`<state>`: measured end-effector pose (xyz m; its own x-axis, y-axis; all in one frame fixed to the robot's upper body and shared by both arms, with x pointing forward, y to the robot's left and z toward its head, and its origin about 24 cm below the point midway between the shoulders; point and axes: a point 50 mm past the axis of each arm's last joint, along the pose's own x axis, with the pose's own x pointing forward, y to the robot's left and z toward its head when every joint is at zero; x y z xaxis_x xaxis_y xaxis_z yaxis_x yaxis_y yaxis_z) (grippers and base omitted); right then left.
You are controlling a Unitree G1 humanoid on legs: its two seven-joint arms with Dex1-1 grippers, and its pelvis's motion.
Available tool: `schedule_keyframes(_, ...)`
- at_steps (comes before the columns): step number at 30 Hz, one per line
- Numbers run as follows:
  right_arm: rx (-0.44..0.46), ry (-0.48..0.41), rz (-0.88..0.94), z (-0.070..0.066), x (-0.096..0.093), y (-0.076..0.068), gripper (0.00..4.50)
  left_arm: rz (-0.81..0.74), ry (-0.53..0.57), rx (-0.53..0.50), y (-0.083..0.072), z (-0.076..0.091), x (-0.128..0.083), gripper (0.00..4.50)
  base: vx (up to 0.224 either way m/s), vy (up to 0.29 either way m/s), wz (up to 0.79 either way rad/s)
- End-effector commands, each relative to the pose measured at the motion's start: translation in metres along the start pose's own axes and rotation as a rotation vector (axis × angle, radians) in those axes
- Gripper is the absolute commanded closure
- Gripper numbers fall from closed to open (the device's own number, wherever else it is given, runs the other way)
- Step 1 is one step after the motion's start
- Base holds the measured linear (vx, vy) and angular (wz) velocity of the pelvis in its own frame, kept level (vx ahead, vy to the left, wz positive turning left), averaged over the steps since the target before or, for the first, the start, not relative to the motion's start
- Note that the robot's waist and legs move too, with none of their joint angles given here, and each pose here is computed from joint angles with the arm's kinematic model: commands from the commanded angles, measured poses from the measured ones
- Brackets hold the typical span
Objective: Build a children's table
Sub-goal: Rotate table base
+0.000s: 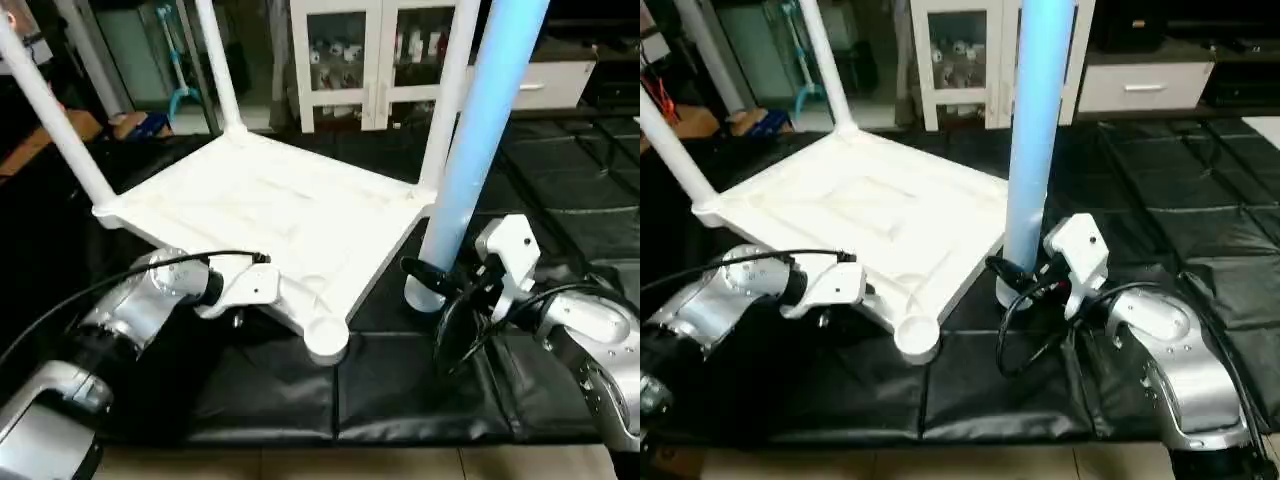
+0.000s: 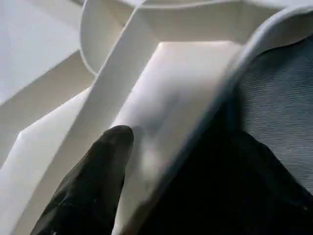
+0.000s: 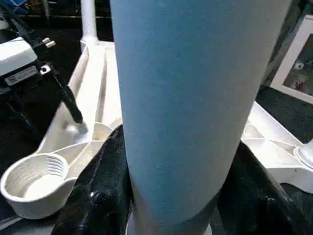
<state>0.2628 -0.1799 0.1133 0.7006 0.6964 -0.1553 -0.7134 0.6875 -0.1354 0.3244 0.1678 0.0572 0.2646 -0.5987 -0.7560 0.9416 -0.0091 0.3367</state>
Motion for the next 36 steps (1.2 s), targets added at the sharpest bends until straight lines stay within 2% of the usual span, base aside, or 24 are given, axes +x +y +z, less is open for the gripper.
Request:
schedule_keyframes(1, -0.024, -0.021, 0.022, 0.008, 0.001, 0.004, 2.64, 0.009, 0.018, 0.037, 0.006, 0.001, 0.001, 1.31, 0.053, -0.009, -0.01)
schedule_keyframes(6, -0.028, -0.016, 0.031, 0.008, 0.001, 0.005, 2.64, -0.061, 0.034, 0.081, 0.003, 0.002, 0.004, 1.31, 0.048, -0.008, -0.02)
schedule_keyframes(9, -0.031, -0.014, 0.032, 0.008, 0.001, 0.005, 2.64, -0.075, 0.050, 0.091, 0.003, 0.000, 0.003, 1.65, 0.000, 0.000, 0.00)
schedule_keyframes(11, -0.032, -0.013, 0.033, 0.008, 0.001, 0.005, 2.64, -0.098, 0.061, 0.068, 0.003, -0.002, 0.000, 1.68, 0.000, 0.000, 0.00)
schedule_keyframes(13, -0.034, -0.009, 0.036, 0.007, 0.002, 0.006, 2.64, -0.105, 0.066, 0.013, 0.002, -0.002, -0.001, 1.90, 0.000, 0.000, 0.00)
schedule_keyframes(28, -0.039, 0.011, 0.053, 0.002, 0.005, 0.009, 2.64, -0.093, 0.120, -0.110, -0.012, -0.003, -0.006, 3.04, 0.000, 0.000, 0.00)
schedule_keyframes(32, -0.038, 0.014, 0.055, 0.002, 0.005, 0.009, 2.64, -0.086, 0.137, -0.162, -0.015, -0.004, -0.008, 3.17, 0.000, 0.000, 0.00)
schedule_keyframes(33, -0.038, 0.014, 0.055, 0.001, 0.005, 0.010, 2.64, -0.080, 0.141, -0.184, -0.017, -0.004, -0.009, 3.21, 0.000, 0.000, 0.00)
schedule_keyframes(34, -0.037, 0.015, 0.057, 0.001, 0.005, 0.011, 2.64, -0.047, 0.133, -0.267, -0.020, -0.004, -0.008, 3.24, 0.000, 0.000, 0.00)
schedule_keyframes(36, -0.036, 0.016, 0.059, 0.000, 0.005, 0.011, 2.64, -0.027, 0.122, -0.314, -0.021, -0.003, -0.007, 3.28, 0.000, 0.000, 0.00)
